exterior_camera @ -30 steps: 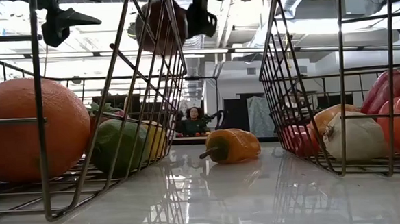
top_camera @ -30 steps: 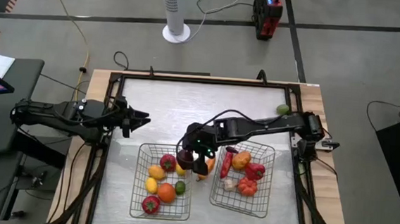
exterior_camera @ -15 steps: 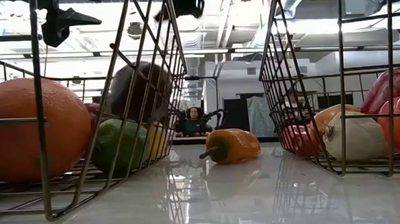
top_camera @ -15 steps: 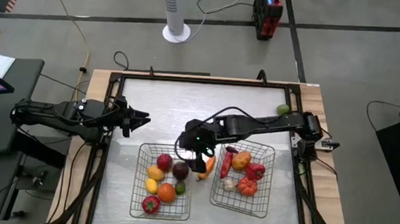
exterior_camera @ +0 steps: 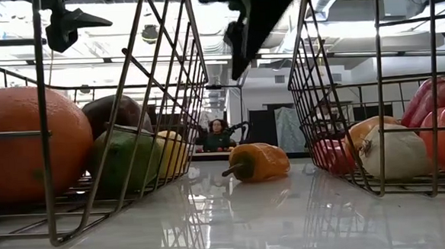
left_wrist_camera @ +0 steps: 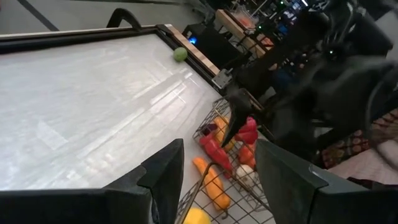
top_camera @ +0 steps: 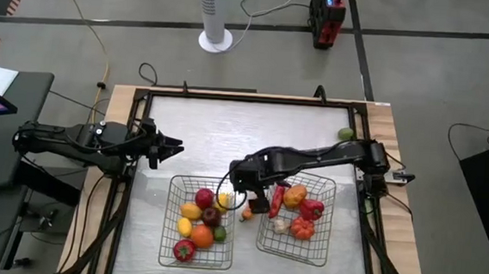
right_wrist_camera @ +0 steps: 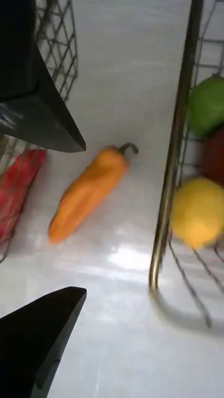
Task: Sort produce into baskets
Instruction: Put the orange chili pepper into the right brown wire basket
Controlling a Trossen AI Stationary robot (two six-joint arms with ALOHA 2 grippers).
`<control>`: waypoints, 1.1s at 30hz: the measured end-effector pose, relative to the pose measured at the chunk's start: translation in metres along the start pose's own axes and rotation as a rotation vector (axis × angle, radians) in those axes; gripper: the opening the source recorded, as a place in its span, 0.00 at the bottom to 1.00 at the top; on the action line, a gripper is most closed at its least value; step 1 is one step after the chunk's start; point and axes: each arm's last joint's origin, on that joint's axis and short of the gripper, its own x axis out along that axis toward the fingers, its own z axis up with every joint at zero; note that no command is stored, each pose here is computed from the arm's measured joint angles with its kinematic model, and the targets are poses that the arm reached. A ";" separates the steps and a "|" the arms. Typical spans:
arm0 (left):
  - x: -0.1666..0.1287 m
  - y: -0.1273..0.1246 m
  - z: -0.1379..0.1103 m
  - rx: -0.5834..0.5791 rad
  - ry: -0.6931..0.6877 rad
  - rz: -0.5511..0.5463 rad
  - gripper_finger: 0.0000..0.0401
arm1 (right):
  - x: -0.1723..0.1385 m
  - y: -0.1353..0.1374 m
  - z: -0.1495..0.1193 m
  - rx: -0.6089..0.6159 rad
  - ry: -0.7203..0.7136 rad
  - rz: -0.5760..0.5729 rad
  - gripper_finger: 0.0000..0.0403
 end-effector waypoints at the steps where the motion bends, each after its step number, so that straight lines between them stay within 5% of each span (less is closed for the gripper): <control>1: 0.000 0.000 0.000 0.002 0.000 0.001 0.46 | 0.006 0.002 0.001 0.005 0.005 0.005 0.98; 9: 0.000 0.000 0.000 0.004 0.003 0.004 0.46 | 0.052 0.007 0.004 0.213 0.152 0.031 0.94; 17: 0.000 0.001 -0.001 0.006 0.010 0.003 0.46 | 0.085 0.007 0.003 0.233 0.283 0.026 0.94; 25: 0.000 0.001 -0.002 0.008 0.025 -0.004 0.46 | 0.090 0.009 -0.004 0.184 0.322 -0.086 0.93; 33: 0.000 0.000 -0.002 0.008 0.035 -0.015 0.46 | 0.071 0.017 0.004 0.177 0.209 -0.111 0.93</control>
